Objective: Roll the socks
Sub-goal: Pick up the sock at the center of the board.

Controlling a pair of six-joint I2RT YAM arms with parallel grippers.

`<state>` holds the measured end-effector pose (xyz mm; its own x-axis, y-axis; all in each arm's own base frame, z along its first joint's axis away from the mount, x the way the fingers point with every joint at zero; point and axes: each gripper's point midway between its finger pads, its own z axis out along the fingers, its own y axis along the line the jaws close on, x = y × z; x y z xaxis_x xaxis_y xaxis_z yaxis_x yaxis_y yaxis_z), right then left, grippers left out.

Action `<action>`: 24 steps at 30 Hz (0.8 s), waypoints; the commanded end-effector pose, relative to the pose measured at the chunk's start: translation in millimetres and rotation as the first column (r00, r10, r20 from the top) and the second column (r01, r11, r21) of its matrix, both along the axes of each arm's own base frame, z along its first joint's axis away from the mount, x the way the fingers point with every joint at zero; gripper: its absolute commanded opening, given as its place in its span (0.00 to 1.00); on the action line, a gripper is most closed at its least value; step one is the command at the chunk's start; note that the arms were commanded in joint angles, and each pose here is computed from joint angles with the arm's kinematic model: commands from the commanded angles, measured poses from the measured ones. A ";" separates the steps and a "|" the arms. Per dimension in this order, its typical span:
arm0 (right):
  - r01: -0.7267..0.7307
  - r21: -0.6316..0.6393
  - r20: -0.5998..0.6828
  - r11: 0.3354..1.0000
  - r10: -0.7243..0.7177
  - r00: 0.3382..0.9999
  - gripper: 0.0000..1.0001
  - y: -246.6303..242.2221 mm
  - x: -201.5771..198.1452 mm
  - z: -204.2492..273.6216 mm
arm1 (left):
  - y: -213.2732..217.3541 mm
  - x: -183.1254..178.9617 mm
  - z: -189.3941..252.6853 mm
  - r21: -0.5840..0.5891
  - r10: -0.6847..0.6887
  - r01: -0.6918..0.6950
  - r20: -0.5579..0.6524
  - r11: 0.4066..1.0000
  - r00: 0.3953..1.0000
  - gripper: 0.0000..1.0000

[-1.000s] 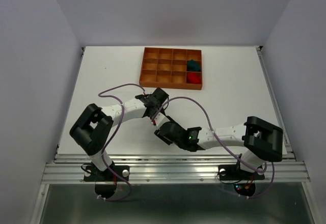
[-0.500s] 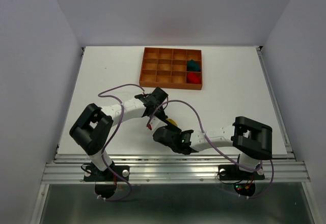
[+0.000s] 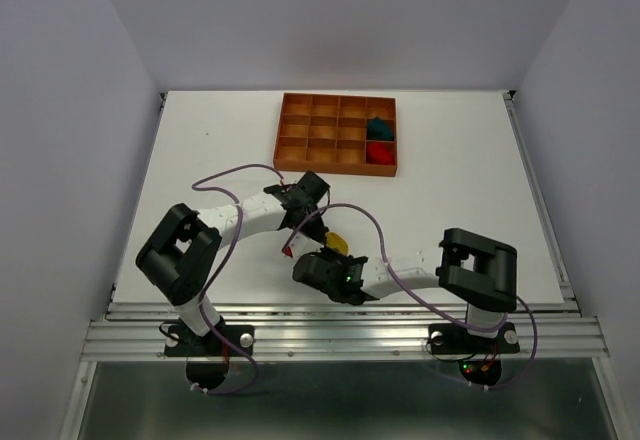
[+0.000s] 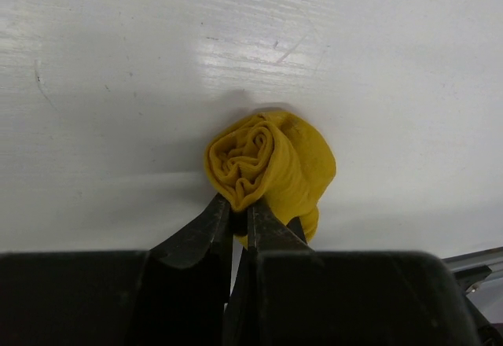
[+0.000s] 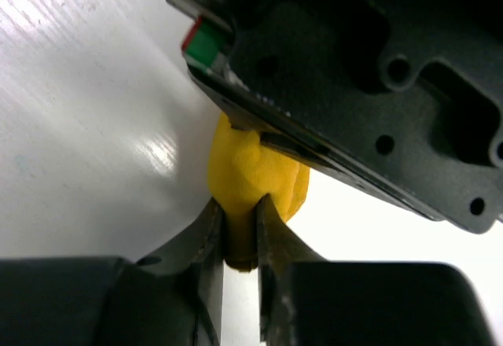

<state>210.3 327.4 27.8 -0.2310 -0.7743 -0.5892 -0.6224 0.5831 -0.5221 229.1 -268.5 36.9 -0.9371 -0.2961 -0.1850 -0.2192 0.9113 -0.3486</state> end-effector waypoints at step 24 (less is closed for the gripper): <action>0.281 0.457 -0.438 0.844 -0.061 0.897 0.01 -12.4 36.8 20.9 | 86.1 91.3 102.6 -0.028 0.184 -0.183 0.262 0.983 0.947 0.42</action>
<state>244.1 316.0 42.2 -0.5296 -0.4506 -0.7187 -0.6159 0.7868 -0.0395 314.1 -194.4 115.2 -0.8126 -0.4578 -0.3606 -0.3058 0.8617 -0.4050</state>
